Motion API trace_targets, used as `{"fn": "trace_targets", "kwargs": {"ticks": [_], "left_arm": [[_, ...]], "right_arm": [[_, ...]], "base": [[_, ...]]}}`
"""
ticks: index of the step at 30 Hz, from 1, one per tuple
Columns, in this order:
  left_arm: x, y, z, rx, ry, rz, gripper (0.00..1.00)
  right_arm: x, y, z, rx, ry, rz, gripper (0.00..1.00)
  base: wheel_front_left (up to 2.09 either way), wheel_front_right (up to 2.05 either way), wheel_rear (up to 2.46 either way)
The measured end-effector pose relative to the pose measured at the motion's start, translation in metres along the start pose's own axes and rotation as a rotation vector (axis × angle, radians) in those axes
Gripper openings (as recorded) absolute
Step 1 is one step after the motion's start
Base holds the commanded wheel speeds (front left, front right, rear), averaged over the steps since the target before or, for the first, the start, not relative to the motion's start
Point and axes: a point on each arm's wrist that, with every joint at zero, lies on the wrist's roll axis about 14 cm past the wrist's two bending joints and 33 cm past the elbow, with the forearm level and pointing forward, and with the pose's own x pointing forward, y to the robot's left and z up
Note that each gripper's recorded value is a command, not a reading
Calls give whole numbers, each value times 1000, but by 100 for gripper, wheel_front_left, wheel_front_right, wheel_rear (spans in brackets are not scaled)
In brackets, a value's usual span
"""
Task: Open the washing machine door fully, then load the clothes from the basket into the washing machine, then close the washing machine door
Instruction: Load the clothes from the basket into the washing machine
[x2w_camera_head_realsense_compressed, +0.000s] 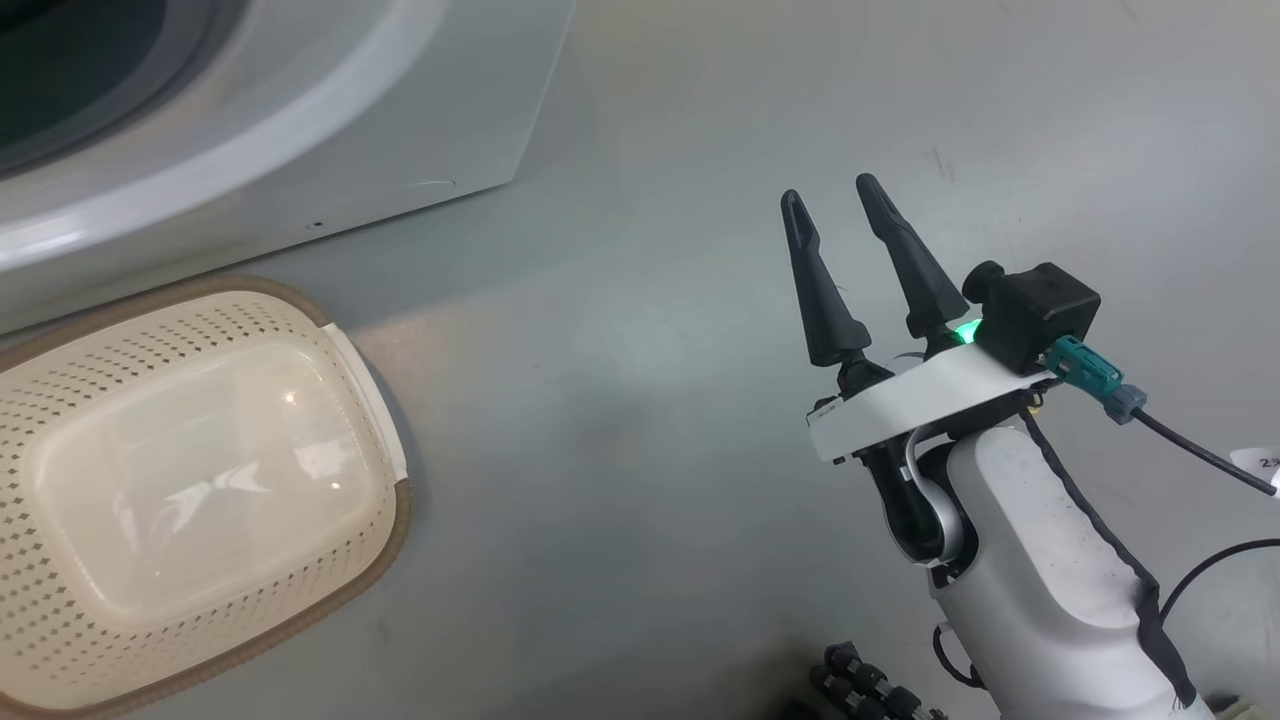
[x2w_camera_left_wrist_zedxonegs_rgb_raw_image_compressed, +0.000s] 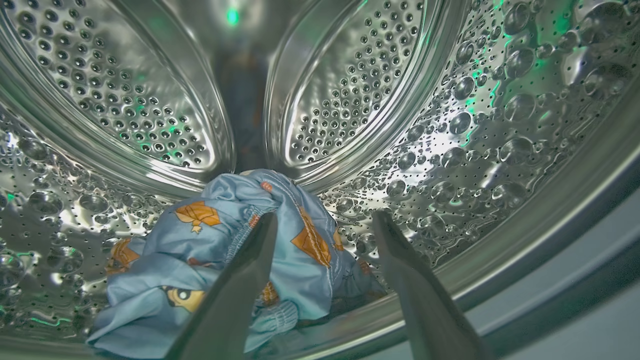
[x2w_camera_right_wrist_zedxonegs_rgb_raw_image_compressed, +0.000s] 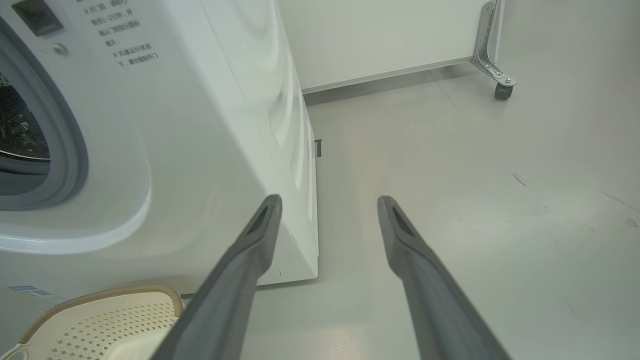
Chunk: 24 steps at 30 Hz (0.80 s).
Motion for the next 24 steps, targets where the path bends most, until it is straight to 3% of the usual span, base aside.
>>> {"fn": "trace_targets", "kwargs": {"ticks": [24], "left_arm": [[-82,-4,14,-19,12,72,100]], "right_arm": [[8,38,33,-12,-90,111,100]], "base": [[0,0,0]]}}
